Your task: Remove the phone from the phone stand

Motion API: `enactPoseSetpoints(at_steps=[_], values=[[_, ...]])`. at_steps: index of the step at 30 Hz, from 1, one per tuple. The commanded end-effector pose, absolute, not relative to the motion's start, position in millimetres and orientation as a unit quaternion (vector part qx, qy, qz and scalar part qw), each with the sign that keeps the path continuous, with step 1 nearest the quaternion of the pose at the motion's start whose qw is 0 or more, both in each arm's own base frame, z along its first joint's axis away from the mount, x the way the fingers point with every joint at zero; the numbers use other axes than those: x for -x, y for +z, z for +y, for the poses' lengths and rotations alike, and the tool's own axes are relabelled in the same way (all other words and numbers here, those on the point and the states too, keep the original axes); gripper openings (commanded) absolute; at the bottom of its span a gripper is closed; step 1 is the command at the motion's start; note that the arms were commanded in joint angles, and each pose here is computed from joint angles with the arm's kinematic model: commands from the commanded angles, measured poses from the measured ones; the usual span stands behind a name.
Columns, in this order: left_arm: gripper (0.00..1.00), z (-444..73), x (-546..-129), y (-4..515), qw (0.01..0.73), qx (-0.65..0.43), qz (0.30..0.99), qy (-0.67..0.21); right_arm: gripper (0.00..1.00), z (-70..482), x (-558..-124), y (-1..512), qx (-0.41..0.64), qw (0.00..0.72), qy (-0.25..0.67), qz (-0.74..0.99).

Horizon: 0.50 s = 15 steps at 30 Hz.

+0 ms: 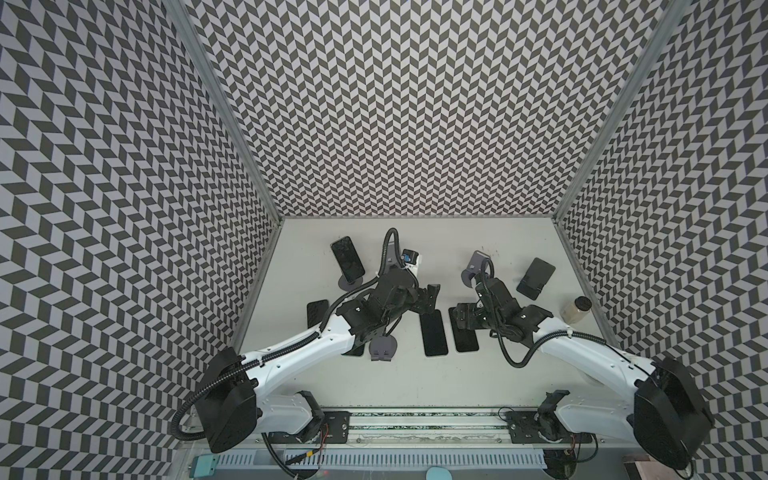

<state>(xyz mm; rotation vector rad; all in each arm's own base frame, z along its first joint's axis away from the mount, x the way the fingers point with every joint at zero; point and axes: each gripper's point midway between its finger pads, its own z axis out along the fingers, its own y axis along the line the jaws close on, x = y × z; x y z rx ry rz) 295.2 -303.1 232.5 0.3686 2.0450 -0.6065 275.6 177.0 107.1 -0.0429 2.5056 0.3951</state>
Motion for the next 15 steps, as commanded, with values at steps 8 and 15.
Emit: enactPoseSetpoints(at_steps=[8, 15], values=[[0.87, -308, -317, 244, 0.484, -0.148, 0.832, -0.23, 0.87, 170, -282, 161, 0.005, 0.378, 0.167, 0.911], [0.87, -312, -322, 244, 0.489, -0.123, 0.828, -0.245, 0.85, 164, -274, 171, -0.013, 0.391, 0.185, 0.902]])
